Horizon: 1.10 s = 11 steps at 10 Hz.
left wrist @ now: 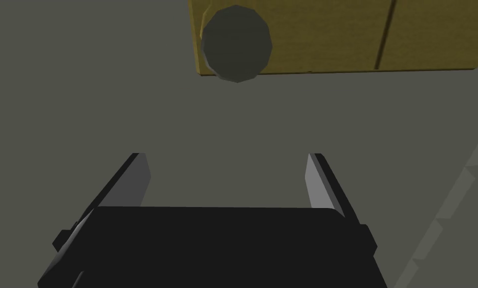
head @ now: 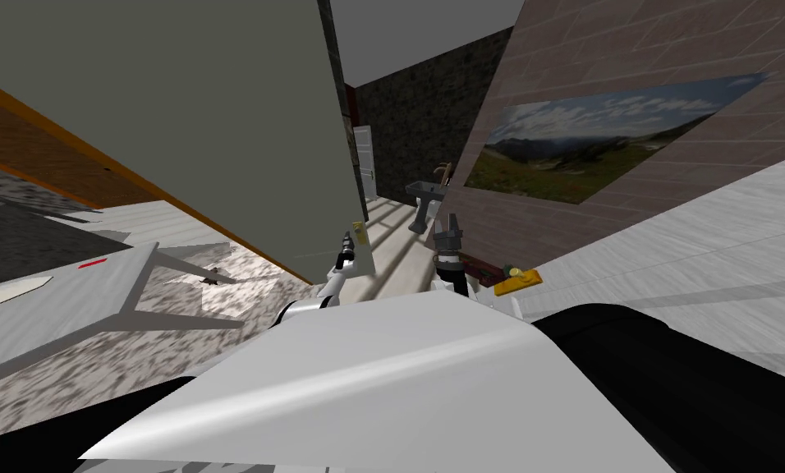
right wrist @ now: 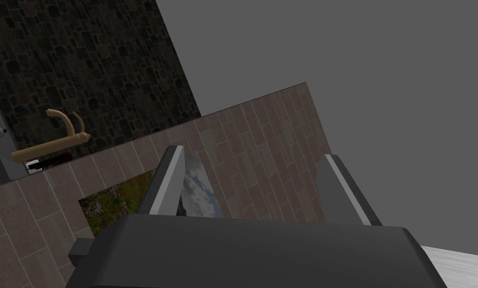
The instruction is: Push the door open
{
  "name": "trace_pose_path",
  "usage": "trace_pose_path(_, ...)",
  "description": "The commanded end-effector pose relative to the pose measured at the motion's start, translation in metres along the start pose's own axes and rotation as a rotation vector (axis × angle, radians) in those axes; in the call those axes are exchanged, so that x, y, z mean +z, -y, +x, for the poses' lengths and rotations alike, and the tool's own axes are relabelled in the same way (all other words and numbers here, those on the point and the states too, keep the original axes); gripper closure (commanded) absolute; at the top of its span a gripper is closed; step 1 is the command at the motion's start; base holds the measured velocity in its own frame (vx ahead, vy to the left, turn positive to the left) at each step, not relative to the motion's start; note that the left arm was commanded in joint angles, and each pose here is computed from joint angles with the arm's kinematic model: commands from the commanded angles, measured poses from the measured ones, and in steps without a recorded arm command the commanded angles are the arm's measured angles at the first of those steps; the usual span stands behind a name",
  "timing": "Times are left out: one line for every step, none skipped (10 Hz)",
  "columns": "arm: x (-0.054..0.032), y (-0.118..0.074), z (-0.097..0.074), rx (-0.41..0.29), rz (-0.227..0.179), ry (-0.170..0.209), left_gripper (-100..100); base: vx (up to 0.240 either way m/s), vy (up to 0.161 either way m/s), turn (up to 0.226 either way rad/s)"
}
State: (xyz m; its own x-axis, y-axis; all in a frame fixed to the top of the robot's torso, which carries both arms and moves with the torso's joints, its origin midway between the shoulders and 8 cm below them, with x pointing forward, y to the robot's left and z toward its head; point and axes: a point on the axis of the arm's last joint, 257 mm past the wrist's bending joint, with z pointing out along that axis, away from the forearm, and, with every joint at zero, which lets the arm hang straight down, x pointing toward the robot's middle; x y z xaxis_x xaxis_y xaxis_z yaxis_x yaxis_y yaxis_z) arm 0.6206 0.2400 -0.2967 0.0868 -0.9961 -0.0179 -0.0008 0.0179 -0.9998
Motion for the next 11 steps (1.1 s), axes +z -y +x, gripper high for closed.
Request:
trace_pose_path(-0.0016, 0.000, 0.024, -0.005, 0.000, -0.023, -100, -0.091, -0.013, 0.107)
trace_pose_path(-0.0027, 0.000, 0.035, -0.008, 0.000, -0.033, -100, -0.120, -0.035, 0.122)
trace_pose_path(-0.0046, 0.001, 0.051, -0.015, 0.000, -0.048, -100, -0.143, -0.074, 0.105)
trace_pose_path(-0.0055, 0.002, 0.057, -0.018, 0.000, -0.053, -100, -0.115, -0.033, 0.074)
trace_pose_path(-0.0044, 0.000, 0.052, -0.017, 0.000, -0.048, -100, -0.001, 0.015, 0.026)
trace_pose_path(-0.0009, 0.003, 0.036, 0.007, 0.007, -0.034, -100, 0.093, 0.018, -0.015)
trace_pose_path(0.0008, 0.004, 0.026, 0.020, 0.011, -0.026, -100, 0.175, 0.025, -0.015)
trace_pose_path(0.0008, 0.004, 0.026, 0.020, 0.011, -0.026, -100, 0.144, 0.020, -0.002)
trace_pose_path(0.0027, 0.006, 0.013, 0.035, 0.017, -0.013, -100, 0.198, 0.012, -0.041)
trace_pose_path(0.0026, 0.006, 0.012, 0.035, 0.018, -0.011, -100, 0.261, -0.014, -0.034)
trace_pose_path(0.0018, 0.005, 0.015, 0.030, 0.018, -0.012, -100, 0.249, -0.026, -0.029)
